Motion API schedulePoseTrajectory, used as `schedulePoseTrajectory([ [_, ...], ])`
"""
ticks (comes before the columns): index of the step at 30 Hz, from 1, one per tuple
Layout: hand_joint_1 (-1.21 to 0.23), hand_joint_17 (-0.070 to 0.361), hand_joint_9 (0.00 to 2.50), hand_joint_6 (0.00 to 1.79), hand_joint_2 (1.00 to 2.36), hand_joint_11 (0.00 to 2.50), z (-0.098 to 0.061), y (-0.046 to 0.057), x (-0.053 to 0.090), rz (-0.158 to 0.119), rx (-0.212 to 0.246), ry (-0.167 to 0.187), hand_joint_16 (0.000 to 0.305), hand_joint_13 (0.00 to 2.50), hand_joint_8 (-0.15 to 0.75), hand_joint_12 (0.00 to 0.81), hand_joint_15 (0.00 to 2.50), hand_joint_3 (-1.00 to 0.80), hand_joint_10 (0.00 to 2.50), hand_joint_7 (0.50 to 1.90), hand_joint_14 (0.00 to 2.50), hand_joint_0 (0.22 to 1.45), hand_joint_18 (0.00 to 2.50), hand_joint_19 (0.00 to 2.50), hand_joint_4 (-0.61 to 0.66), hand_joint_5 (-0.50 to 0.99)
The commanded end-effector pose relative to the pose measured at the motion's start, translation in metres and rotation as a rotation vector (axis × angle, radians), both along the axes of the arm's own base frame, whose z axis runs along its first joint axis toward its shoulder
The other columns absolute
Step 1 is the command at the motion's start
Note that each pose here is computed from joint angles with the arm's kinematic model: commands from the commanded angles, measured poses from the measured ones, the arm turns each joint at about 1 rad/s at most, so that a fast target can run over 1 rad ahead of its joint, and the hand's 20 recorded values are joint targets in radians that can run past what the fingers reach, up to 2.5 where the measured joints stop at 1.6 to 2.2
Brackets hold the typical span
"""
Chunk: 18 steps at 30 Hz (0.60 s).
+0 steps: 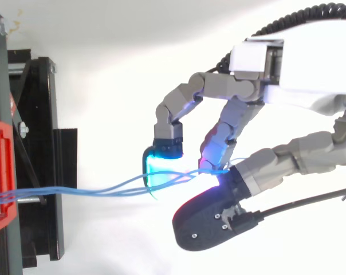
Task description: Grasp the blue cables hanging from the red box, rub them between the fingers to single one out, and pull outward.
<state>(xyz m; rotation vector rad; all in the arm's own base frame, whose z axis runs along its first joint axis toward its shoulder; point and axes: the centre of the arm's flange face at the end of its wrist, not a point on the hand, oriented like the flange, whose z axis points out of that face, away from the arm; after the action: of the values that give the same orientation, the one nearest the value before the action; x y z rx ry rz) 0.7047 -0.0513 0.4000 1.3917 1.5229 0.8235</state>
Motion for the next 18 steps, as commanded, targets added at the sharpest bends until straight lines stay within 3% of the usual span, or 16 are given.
schedulePoseTrajectory([
  [1,-0.66,0.11,1.19,0.74,1.0,0.83,0.007,-0.003,0.002,0.0,-0.008,-0.017,0.049,0.85,0.244,0.352,0.69,-0.44,0.02,0.99,0.03,0.56,0.63,0.69,0.09,-0.14],
  [12,-0.71,0.105,1.1,0.71,1.01,0.67,0.021,-0.009,0.004,0.009,-0.05,-0.045,0.047,0.74,0.235,0.332,0.56,-0.29,0.02,1.06,0.03,0.6,0.57,0.61,0.07,-0.13],
  [18,-0.75,0.116,1.08,0.88,1.02,0.72,0.021,-0.011,0.004,0.02,-0.086,-0.042,0.051,0.75,0.261,0.358,0.56,-0.07,0.02,0.99,0.02,0.61,0.59,0.59,0.06,-0.17],
])
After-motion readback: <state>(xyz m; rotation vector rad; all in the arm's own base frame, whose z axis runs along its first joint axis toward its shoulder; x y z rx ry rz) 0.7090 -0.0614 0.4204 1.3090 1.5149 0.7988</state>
